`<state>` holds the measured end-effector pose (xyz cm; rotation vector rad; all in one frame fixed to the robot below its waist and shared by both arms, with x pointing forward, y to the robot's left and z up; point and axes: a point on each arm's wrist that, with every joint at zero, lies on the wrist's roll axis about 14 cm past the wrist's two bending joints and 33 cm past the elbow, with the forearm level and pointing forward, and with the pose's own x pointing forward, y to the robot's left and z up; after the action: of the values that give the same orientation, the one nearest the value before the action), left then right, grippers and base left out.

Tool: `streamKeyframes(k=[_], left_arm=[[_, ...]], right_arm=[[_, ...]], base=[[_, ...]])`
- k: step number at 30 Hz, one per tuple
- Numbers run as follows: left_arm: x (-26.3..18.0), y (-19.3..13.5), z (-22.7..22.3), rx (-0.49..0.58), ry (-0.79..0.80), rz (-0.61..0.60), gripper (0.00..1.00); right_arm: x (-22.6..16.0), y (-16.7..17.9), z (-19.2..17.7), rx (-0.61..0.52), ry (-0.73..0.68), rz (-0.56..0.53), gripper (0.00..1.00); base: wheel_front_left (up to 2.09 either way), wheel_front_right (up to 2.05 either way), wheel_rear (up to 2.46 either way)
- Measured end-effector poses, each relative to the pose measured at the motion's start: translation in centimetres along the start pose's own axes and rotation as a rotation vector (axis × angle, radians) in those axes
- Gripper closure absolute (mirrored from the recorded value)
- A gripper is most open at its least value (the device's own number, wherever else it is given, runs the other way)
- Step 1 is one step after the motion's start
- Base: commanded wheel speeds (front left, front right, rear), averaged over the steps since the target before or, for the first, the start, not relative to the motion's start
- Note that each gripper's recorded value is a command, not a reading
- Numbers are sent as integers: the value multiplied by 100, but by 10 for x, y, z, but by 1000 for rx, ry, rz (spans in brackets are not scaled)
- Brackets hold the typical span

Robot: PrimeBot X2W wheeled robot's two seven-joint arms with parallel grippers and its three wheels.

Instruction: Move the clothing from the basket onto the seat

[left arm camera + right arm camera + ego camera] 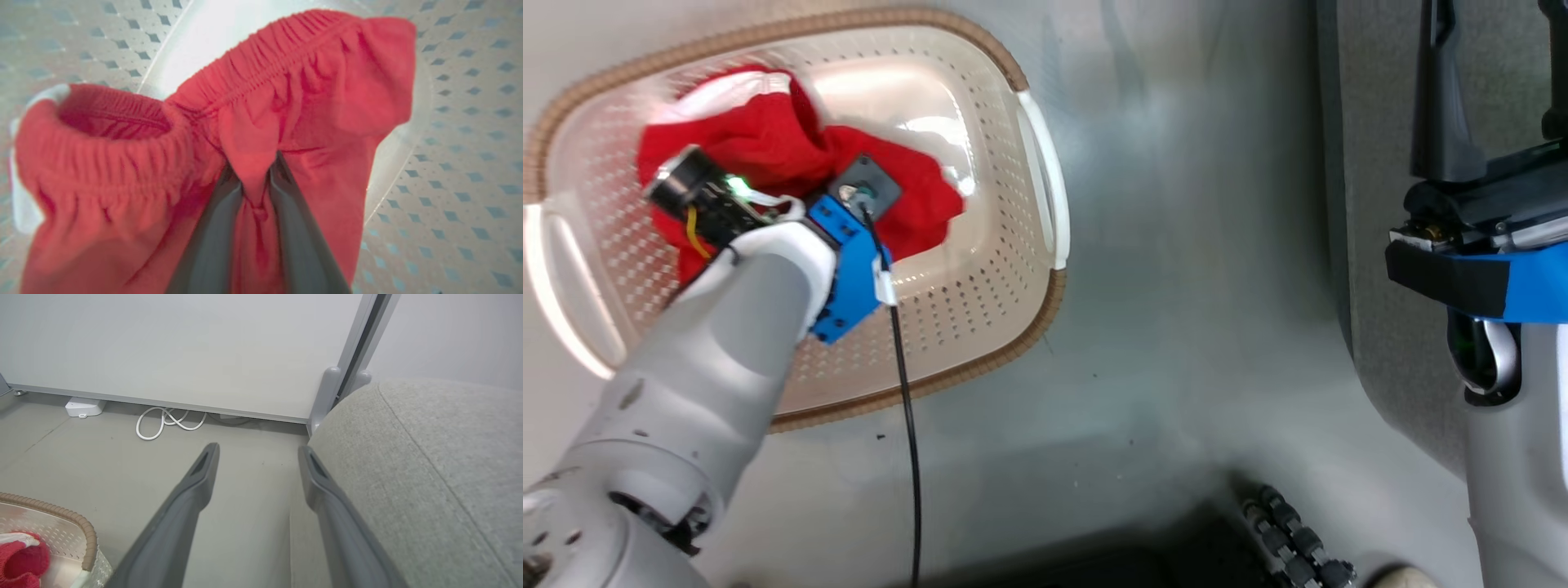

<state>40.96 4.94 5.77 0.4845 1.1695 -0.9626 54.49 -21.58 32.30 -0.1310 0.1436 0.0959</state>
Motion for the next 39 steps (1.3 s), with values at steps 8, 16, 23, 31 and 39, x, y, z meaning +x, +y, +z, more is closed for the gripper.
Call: streamKeyframes(k=[8,16,23,31,39], left_arm=[[-45,-6,64,-47,-234,37,100],[-112,-5,104,-85,-424,117,100],[-187,4,152,-146,-638,224,100],[-285,1,193,-145,-906,346,100],[-371,-20,224,-89,-1122,420,100]], right_arm=[[-8,-3,34,-1,-46,-2,0],[-27,-2,76,1,-103,4,0],[-48,5,112,10,-154,20,0],[-77,15,144,24,-203,37,0],[-107,26,170,43,-251,52,0]], base=[[0,0,0],[0,0,0],[0,0,0],[0,0,0],[0,0,0]])
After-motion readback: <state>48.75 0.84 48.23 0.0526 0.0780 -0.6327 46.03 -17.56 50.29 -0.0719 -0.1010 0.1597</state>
